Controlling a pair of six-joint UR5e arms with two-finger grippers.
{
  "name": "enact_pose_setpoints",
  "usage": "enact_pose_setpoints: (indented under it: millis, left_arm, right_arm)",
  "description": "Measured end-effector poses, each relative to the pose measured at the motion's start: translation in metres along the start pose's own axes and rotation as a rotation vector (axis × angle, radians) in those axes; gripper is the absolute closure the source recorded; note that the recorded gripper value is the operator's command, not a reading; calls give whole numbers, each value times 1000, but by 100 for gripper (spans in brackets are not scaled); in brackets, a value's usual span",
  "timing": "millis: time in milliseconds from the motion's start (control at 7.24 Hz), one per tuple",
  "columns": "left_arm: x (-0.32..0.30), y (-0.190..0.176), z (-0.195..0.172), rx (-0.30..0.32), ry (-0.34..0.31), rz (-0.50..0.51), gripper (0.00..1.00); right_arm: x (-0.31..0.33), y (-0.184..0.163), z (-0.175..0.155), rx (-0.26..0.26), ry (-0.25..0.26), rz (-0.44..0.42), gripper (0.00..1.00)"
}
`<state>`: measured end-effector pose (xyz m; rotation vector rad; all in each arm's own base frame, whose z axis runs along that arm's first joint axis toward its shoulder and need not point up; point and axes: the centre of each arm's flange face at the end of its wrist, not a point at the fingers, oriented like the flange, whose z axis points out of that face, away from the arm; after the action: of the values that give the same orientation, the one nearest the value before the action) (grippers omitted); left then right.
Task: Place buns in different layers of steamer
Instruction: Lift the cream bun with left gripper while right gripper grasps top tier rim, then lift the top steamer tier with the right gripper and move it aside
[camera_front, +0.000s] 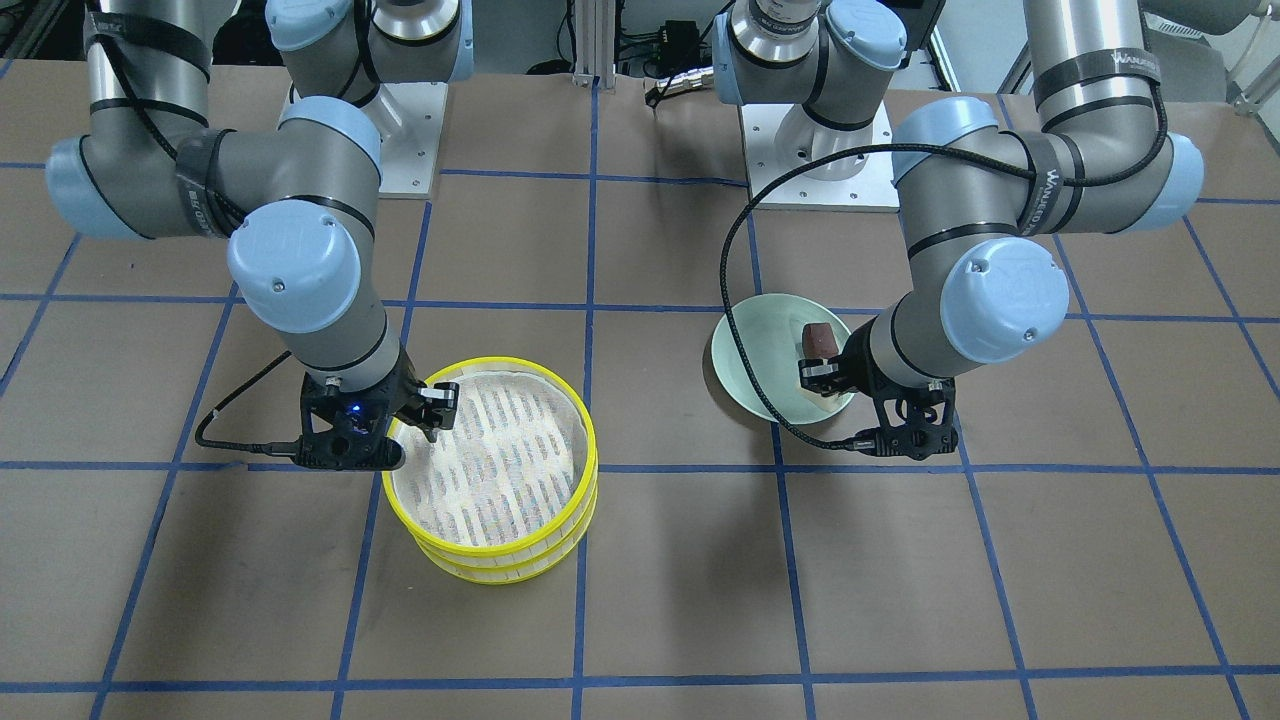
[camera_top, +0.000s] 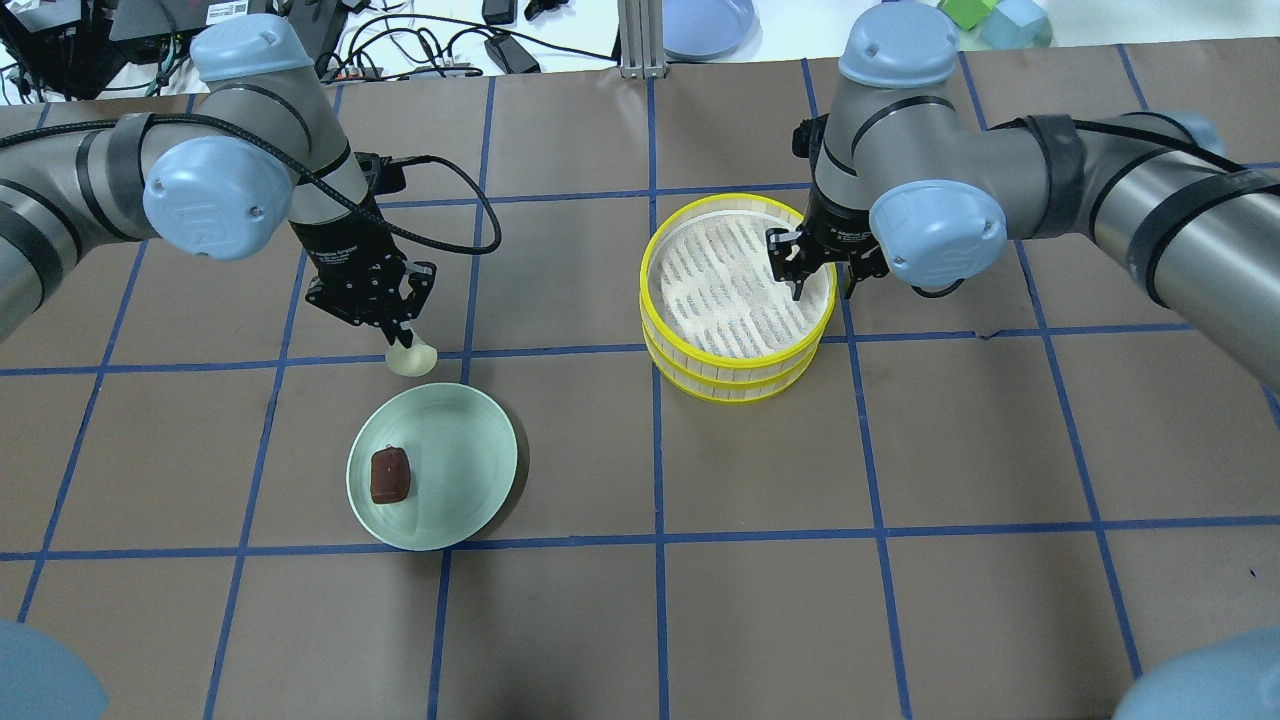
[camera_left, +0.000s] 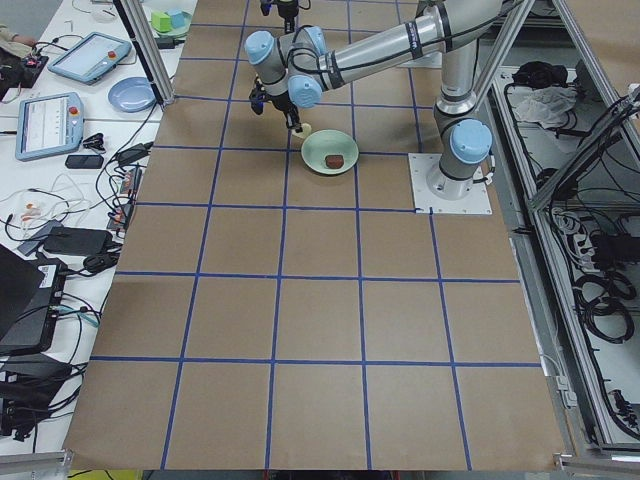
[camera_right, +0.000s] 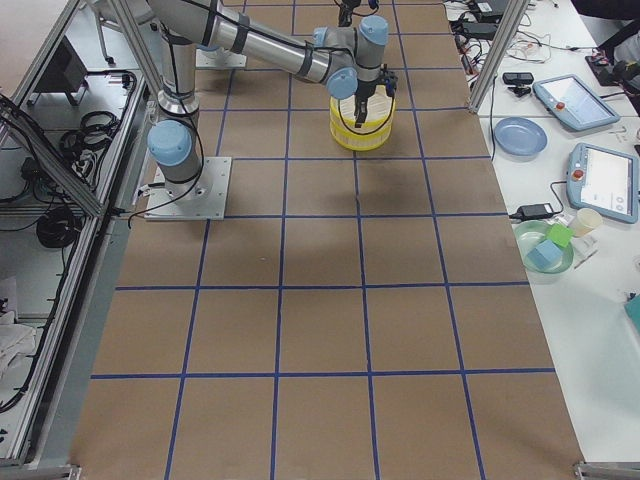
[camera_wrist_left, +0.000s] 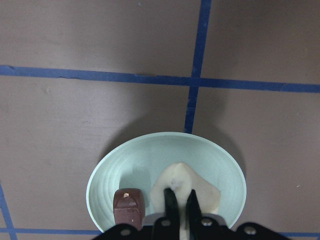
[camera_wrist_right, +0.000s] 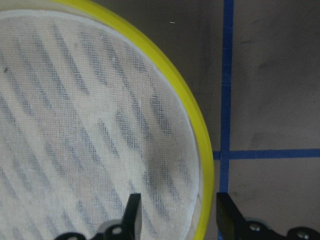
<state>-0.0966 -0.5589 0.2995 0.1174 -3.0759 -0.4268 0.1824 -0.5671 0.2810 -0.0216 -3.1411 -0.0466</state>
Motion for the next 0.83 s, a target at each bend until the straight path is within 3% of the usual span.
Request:
enact_pose_setpoints:
  millis: [138,415,553,829]
  left_arm:
    - [-4,-1,-9,21,-3,-3,100]
    - [-18,-8,-41,82,-5,-25,100]
    - [-24,-9,-56,111,-14,-33,100]
    - [-25,-5,-75,153,-22,-36,100]
  right_arm:
    - [2,-5,7,3,-3,4,100]
    - [18,-11,5,10,-10,31,100]
    - [26,-9,-11,25,-14,45,100]
    - [42,7,-76,44,-35,71,100]
